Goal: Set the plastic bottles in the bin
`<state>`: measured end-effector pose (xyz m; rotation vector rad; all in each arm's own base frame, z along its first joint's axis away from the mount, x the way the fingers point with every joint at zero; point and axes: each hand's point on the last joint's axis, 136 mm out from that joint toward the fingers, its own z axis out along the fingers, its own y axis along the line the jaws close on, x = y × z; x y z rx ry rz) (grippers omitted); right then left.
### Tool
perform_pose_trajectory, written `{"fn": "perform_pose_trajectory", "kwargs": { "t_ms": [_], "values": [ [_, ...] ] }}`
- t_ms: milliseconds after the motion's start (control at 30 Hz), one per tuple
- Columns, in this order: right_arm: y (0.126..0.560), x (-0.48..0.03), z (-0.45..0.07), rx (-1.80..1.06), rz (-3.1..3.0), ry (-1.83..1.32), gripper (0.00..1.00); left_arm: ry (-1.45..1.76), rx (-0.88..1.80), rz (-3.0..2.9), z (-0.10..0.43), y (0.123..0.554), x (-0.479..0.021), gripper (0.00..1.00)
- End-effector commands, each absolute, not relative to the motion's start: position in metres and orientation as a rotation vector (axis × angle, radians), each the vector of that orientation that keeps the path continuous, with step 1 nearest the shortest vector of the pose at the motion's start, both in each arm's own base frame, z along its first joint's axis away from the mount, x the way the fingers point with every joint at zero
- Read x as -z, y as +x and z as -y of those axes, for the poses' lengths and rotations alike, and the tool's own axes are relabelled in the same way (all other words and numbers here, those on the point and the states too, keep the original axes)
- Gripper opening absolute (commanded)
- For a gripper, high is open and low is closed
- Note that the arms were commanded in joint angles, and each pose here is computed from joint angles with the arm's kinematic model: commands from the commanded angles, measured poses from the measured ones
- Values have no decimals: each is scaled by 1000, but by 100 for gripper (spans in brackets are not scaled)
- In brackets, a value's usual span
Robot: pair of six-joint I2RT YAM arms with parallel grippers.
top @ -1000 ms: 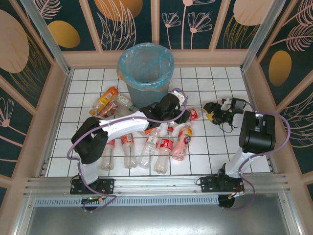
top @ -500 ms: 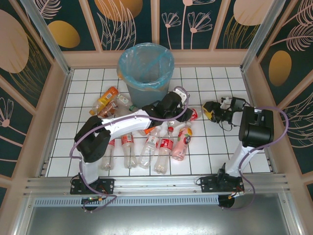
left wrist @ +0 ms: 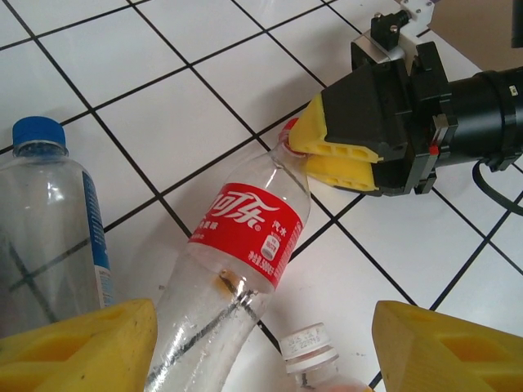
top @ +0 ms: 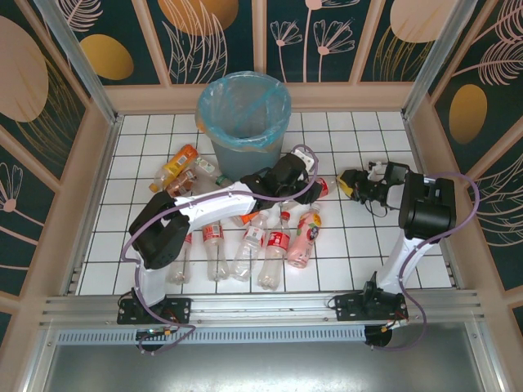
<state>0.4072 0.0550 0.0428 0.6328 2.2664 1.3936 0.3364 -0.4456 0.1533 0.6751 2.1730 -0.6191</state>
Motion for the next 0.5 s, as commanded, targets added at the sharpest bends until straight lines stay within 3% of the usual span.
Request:
{"fn": "perform_pose_trajectory", "kwargs": {
  "t_ms": [0,467],
  "values": [
    [414,-37,-48,-1333,-2268,641,40,650,615,-2176,448,341,-157,71],
    [423,-79,-31,-1271,-2160,589,25,634,625,-2156,443,340,-167,71]
  ]
}}
